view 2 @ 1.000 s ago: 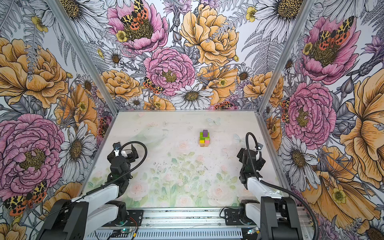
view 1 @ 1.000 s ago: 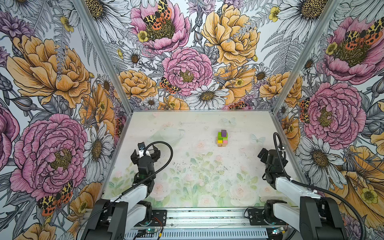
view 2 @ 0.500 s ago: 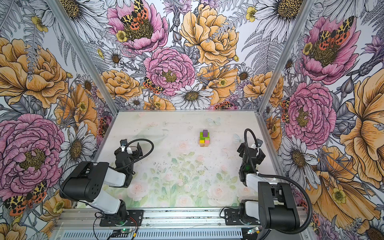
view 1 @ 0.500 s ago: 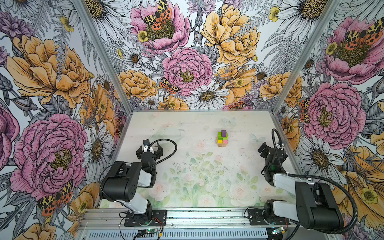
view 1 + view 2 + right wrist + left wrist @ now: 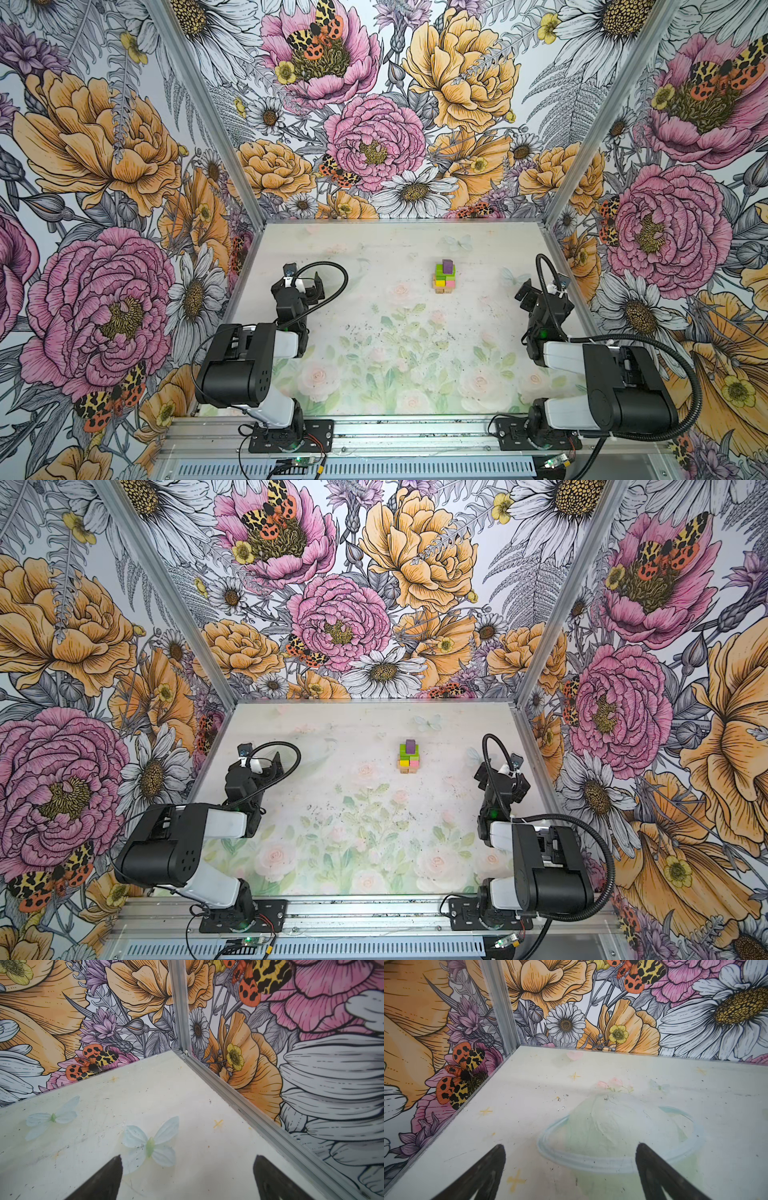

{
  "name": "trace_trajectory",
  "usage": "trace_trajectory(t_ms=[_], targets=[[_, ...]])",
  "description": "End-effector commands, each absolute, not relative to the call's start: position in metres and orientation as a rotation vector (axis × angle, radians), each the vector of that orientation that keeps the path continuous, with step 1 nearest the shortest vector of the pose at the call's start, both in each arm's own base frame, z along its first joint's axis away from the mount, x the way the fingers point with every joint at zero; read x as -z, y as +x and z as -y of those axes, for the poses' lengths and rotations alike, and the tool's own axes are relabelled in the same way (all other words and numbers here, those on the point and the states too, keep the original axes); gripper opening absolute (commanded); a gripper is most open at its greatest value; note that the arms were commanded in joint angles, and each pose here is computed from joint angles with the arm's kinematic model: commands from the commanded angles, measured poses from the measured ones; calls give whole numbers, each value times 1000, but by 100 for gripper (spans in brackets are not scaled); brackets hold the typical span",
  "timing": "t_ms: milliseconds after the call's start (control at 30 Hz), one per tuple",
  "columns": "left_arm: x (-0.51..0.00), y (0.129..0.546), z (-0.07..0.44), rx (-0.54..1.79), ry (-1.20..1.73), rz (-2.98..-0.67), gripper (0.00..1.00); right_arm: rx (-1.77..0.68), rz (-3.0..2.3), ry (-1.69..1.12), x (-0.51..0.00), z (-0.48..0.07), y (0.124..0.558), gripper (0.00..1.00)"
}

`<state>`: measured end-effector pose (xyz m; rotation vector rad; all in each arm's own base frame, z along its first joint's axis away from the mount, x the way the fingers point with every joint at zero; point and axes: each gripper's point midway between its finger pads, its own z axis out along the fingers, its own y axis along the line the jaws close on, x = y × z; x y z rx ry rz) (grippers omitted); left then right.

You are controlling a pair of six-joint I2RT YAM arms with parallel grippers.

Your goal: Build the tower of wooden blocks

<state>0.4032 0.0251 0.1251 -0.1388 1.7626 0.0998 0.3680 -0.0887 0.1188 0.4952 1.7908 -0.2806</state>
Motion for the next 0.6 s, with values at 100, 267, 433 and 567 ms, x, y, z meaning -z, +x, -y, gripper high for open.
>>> trace_trajectory(t_ms=[100, 267, 433, 567], targets=[[-129, 406, -22, -54, -136, -1753, 99, 374, -1920, 232, -120, 43, 412, 96], [-130, 406, -22, -55, -137, -1750, 99, 195, -1797, 235, -122, 46, 389, 100], [-129, 406, -22, -56, -138, -1751, 99, 159, -1778, 147, -117, 33, 391, 100], [-129, 406, -22, -55, -137, -1752, 99, 95, -1856, 106, -110, 27, 401, 100]])
